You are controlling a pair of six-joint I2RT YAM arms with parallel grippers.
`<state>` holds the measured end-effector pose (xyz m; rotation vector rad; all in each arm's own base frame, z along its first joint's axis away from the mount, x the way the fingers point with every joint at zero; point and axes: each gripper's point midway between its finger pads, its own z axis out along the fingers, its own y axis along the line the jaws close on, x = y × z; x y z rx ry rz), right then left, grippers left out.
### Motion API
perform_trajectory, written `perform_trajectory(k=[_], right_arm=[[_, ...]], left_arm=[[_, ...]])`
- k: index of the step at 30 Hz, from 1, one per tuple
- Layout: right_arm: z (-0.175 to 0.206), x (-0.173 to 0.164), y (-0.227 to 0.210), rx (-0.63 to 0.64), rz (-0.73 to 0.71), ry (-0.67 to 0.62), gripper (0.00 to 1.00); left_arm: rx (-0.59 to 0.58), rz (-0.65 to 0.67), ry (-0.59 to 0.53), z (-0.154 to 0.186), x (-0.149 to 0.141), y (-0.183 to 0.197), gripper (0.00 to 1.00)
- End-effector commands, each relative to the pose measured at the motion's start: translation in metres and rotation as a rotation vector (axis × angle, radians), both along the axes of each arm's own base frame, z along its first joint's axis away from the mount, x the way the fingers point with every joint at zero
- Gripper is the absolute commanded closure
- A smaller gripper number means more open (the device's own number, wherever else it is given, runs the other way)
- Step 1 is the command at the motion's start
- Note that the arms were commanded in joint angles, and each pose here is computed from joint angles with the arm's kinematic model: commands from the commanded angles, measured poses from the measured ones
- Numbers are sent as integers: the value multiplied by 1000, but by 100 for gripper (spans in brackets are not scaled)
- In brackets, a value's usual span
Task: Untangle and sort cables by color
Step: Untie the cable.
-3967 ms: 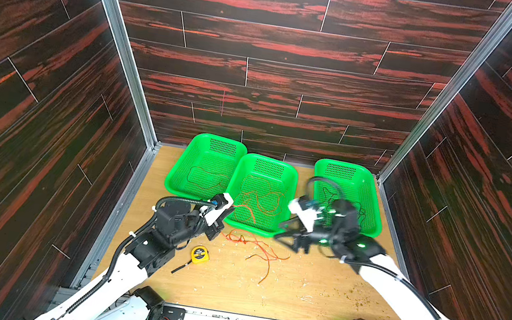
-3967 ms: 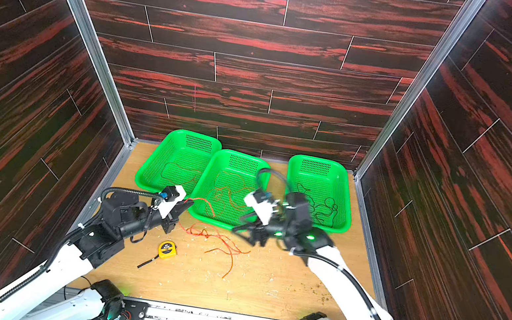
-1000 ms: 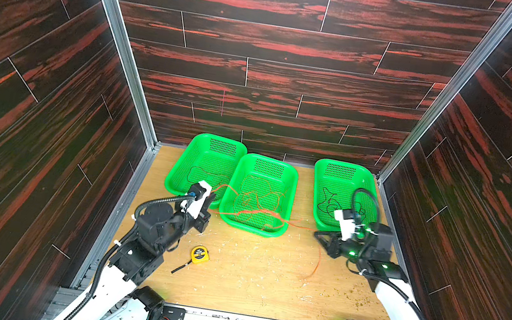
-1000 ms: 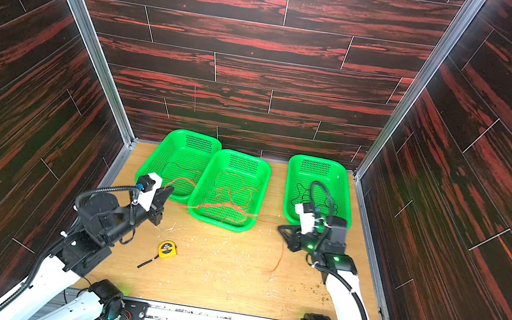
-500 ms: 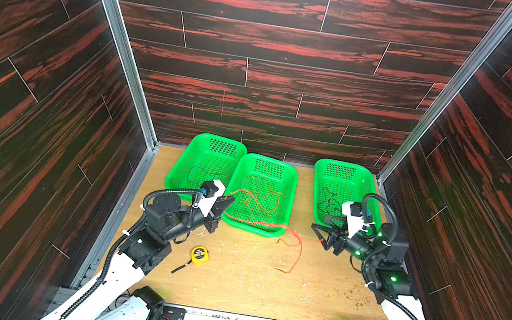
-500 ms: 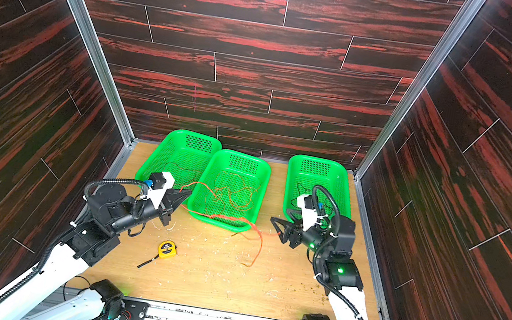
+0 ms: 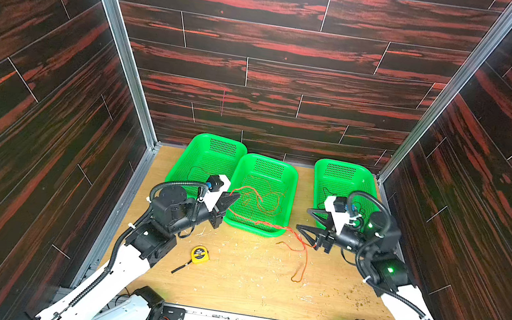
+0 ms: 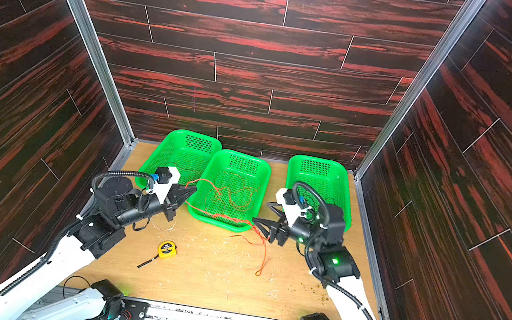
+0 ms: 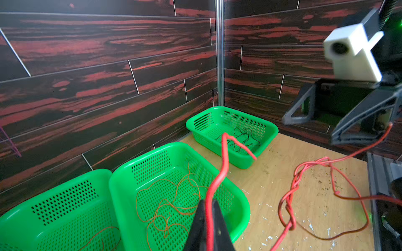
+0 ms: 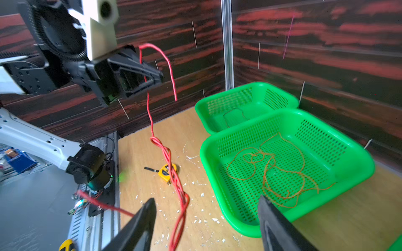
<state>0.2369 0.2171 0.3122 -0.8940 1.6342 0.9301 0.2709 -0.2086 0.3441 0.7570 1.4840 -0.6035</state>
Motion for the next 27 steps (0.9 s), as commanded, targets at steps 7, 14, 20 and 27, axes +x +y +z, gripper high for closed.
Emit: perform_trajectory(k=[7, 14, 20, 27], right_arm=[[10, 54, -81, -8, -510, 60, 19], [36, 3, -40, 19, -110, -5, 21], [5, -14, 11, -212, 32, 22, 20], [-38, -26, 52, -234, 210, 194, 18]], left_arm=[[-31, 71, -49, 18, -3, 14, 100], [2, -22, -22, 9, -9, 0, 100], [29, -94, -3, 5, -9, -12, 100], [9, -123, -8, 11, -8, -18, 100]])
